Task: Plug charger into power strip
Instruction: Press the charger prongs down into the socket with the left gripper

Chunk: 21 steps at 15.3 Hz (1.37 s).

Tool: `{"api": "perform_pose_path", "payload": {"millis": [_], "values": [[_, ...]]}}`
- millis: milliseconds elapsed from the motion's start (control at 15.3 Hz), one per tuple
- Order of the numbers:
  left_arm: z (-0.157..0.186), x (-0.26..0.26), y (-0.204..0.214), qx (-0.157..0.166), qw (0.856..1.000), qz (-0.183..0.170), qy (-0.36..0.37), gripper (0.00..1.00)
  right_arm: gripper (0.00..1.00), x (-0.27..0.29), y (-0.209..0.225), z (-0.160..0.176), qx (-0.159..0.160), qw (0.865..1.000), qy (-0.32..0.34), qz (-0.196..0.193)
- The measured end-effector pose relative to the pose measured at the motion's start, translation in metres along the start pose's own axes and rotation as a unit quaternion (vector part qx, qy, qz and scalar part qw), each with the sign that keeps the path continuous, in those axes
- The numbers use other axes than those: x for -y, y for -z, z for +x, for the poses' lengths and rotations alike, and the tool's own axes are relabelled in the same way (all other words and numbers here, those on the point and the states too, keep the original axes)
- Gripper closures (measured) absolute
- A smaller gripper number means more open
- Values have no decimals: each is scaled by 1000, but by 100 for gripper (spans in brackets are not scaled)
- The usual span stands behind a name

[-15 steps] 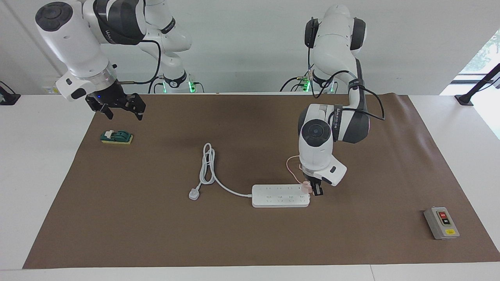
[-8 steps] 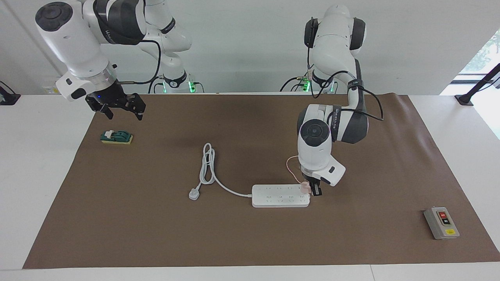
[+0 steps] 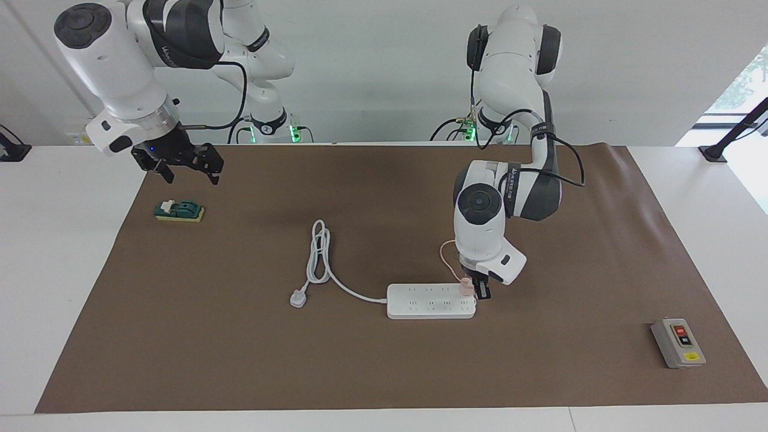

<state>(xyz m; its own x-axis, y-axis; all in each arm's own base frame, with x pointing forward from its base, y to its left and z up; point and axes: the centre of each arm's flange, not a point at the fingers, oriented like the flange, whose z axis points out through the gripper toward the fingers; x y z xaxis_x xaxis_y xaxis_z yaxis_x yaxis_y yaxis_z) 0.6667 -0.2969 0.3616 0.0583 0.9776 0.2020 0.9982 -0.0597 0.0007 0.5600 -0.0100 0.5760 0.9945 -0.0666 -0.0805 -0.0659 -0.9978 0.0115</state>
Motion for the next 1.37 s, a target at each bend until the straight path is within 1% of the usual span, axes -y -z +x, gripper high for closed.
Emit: {"api": "perform_pose_path", "payload": {"millis": [720, 1374], "values": [[-2, 3, 0, 5, 1000, -9, -3, 69, 0, 0, 0, 0, 1, 1000, 0, 0], [-3, 7, 0, 6, 1000, -7, -4, 69, 0, -2, 0, -1, 3, 1000, -2, 0]]}}
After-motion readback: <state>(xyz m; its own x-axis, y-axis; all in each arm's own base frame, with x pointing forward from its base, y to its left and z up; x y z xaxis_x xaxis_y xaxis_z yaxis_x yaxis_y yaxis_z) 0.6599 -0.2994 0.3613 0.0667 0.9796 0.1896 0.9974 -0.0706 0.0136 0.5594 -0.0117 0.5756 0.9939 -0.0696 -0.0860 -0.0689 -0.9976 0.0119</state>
